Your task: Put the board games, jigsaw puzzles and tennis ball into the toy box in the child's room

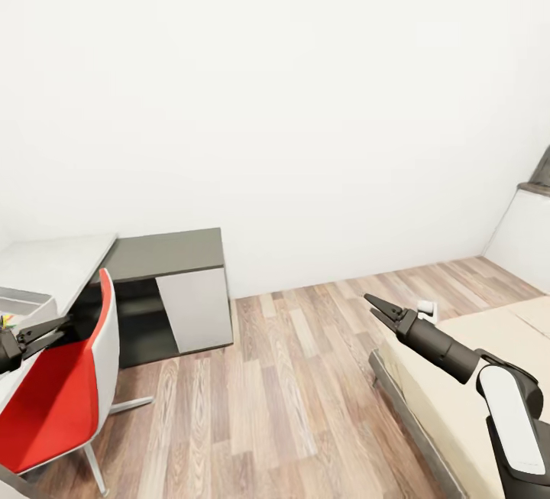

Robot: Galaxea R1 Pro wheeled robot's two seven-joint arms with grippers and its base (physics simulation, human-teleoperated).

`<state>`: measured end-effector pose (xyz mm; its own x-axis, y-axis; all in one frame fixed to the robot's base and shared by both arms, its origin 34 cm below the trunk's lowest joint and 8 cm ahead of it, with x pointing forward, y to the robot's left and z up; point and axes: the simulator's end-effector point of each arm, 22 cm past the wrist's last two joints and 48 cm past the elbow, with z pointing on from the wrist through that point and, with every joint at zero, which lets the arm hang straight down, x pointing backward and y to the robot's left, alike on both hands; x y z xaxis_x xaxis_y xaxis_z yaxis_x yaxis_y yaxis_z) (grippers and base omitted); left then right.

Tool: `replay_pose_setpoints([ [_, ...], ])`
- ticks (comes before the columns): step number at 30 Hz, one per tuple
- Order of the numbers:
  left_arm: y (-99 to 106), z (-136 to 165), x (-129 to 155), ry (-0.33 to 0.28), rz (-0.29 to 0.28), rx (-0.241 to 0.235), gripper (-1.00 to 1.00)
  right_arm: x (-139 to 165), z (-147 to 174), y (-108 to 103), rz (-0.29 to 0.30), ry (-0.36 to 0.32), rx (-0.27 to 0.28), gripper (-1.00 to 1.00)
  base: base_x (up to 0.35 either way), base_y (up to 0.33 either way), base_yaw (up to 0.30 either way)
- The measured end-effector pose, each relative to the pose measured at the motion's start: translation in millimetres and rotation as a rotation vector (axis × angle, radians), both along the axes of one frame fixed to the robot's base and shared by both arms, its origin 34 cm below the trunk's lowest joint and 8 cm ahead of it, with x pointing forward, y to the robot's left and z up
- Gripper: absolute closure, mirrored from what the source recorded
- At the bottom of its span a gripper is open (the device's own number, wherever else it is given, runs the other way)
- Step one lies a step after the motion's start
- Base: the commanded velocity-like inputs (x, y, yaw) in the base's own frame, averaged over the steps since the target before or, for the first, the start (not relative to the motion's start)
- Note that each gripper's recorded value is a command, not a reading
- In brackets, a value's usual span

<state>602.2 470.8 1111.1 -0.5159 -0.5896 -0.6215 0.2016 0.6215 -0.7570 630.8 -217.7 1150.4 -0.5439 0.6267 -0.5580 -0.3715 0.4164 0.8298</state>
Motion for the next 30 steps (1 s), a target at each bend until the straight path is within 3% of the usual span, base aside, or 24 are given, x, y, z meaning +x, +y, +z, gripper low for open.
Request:
replay_pose_setpoints([
  [8,-0.2,0.0,0.0,0.0,-0.001,0.0,-1.0,0.3,-0.3,0.2,-0.002,0.0,-0.002,-1.0,-0.017,-0.178,-0.256],
  [20,-8.7,-3.3,2.1,0.011,-0.024,0.011,-1.0,1.6,-6.9,6.1,0.0,0.017,-0.027,-1.0,-0.001,-0.016,-0.067],
  [22,-17.1,-7.0,4.0,0.025,-0.05,0.023,-1.0,2.8,-13.4,9.3,-0.002,0.038,-0.047,-1.0,0.0,-0.001,0.006],
  [28,-76.7,-36.7,11.1,0.121,-0.233,0.093,-1.0,10.1,-58.8,14.3,-0.052,0.186,-0.188,-1.0,0.0,0.0,0.027],
  [30,-85.1,-54.2,14.4,0.172,-0.244,0.144,-1.0,10.4,-69.2,17.0,-0.059,0.219,-0.226,-1.0,0.0,0.0,0.006],
])
